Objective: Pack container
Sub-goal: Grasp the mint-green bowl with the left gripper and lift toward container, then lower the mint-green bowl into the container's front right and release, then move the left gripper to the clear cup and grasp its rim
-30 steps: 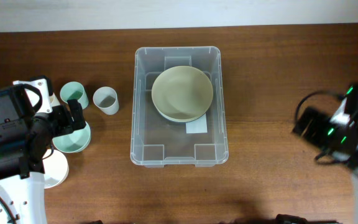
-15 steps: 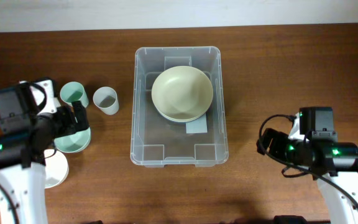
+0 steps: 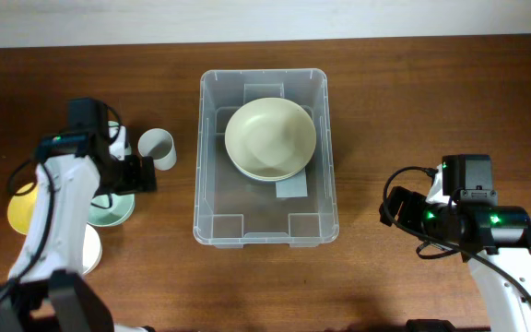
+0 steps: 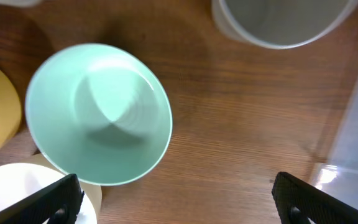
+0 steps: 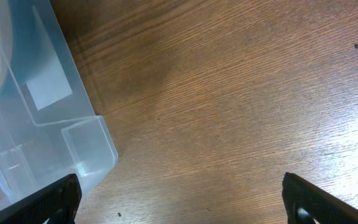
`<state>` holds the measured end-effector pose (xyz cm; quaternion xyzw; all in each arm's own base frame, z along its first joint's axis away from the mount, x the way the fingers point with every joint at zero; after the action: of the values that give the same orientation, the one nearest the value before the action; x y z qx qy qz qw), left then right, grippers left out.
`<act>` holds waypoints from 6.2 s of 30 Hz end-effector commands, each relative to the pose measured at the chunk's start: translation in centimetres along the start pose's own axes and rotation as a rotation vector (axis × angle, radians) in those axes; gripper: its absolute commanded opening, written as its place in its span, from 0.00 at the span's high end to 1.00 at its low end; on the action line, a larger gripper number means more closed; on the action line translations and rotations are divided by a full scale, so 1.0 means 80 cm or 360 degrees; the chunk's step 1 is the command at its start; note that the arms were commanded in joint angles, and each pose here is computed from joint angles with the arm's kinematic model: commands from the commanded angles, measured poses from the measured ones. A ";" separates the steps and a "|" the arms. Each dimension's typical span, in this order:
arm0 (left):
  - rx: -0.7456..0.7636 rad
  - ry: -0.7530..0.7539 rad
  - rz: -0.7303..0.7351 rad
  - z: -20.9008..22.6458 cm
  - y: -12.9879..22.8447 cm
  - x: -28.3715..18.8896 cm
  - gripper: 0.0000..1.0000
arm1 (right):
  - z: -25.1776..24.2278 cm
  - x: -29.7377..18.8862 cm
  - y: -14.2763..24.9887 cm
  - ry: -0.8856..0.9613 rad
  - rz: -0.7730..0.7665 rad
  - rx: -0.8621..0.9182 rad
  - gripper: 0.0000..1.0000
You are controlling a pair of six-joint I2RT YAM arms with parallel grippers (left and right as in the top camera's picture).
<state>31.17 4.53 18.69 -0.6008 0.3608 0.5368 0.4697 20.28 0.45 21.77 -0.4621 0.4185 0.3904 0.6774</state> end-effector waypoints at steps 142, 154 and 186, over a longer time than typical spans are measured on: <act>0.1505 0.0600 -0.0325 -0.352 0.136 -0.131 0.52 | -0.047 -0.018 -0.013 0.0268 -0.0108 0.0326 0.01; 0.0649 0.0285 -0.0599 -0.170 -0.026 -0.176 0.33 | -0.047 -0.018 -0.013 0.0267 -0.0105 0.0290 0.01; -0.0013 0.0241 0.0177 -0.106 -0.114 0.099 0.53 | -0.047 -0.018 -0.011 0.0273 -0.0082 0.0276 0.01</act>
<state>43.36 -0.16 12.32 -0.6127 0.4254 0.5212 0.4147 19.55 -3.46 21.80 -0.4395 0.5018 0.2992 0.6822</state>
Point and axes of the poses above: each gripper's point midway between its finger pads, its own x axis out along the fingers, its own z axis along the line the jaws close on, y = z × x, the point moved 8 cm from there along -x, back along the fingers, and after that the axes turned 10 degrees about -x, right-handed, at the moved point
